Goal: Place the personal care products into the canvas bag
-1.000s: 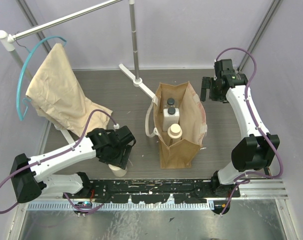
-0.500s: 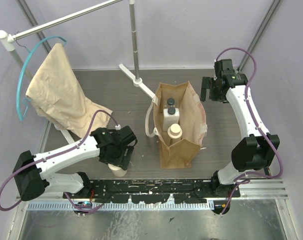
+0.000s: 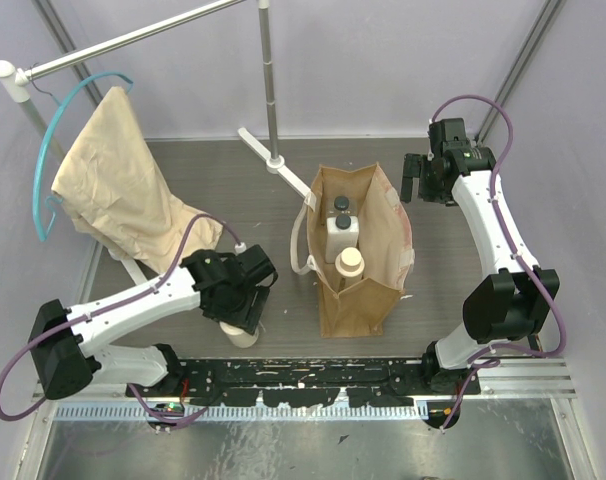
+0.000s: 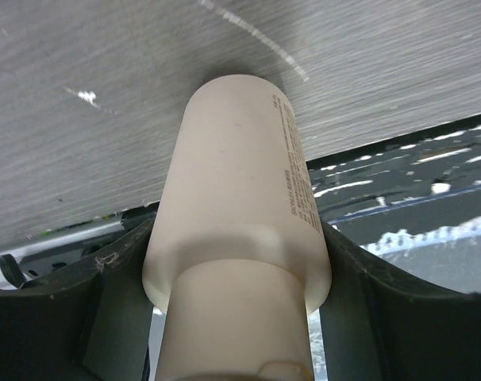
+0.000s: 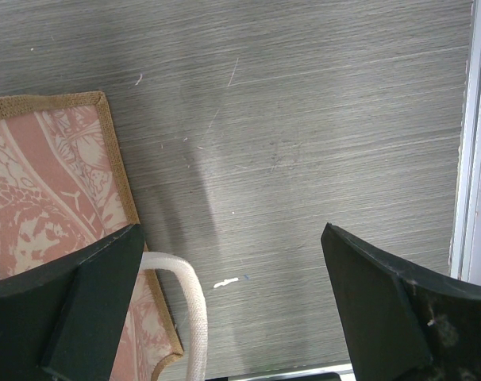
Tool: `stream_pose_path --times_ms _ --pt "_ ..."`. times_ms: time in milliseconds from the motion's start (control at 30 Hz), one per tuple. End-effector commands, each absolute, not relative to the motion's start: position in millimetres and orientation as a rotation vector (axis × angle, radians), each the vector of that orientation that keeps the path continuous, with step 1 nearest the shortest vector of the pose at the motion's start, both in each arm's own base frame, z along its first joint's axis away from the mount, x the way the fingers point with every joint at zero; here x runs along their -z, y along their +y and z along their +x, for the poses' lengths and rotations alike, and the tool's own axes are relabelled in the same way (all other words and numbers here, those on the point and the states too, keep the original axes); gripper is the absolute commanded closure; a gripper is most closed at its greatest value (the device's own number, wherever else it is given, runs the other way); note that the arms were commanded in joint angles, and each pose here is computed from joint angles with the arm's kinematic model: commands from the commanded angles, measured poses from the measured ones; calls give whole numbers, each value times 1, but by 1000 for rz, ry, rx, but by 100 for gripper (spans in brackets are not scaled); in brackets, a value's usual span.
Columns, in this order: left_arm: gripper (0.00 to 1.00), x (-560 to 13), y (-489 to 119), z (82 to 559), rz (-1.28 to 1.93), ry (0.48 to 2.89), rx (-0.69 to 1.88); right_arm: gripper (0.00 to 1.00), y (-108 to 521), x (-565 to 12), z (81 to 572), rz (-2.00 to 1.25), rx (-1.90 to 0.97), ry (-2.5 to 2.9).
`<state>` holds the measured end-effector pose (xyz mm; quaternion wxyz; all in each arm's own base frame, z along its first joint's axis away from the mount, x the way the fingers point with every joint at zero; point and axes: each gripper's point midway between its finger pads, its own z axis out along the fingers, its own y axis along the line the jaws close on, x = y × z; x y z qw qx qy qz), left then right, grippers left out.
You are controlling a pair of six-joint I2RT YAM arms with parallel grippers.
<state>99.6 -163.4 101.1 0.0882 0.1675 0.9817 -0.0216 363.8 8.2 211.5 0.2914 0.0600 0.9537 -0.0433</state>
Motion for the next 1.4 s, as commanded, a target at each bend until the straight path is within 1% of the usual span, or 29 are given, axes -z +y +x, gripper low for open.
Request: stream_pose_path --times_ms 0,167,333,500,633,800,1000,1067,1167,1367 --pt "100 -168 -208 140 567 2700 255 0 7 -237 365 157 110 2461" --pt "100 -244 -230 165 658 2542 307 0 5 -235 365 157 123 2466" --pt "100 -310 -231 183 669 2374 321 0 4 -235 367 157 131 2470" --pt "100 -340 -234 187 706 2273 362 0 4 -236 368 158 136 2470" --pt "100 -366 -248 189 711 2146 487 0 2 -236 369 160 147 2472" --pt "100 -391 -281 187 813 2022 644 0 1 -236 371 164 154 2472" --pt "100 -410 -302 189 896 1925 707 0 0 -237 371 167 165 2470" --pt "100 -408 -312 190 931 1908 733 0 0 -237 372 166 164 2472" --pt "100 -394 -328 193 1004 1900 745 0 0 -238 373 167 163 2469" --pt "100 -346 -364 197 1181 1886 790 0 2 -238 374 165 151 2465"
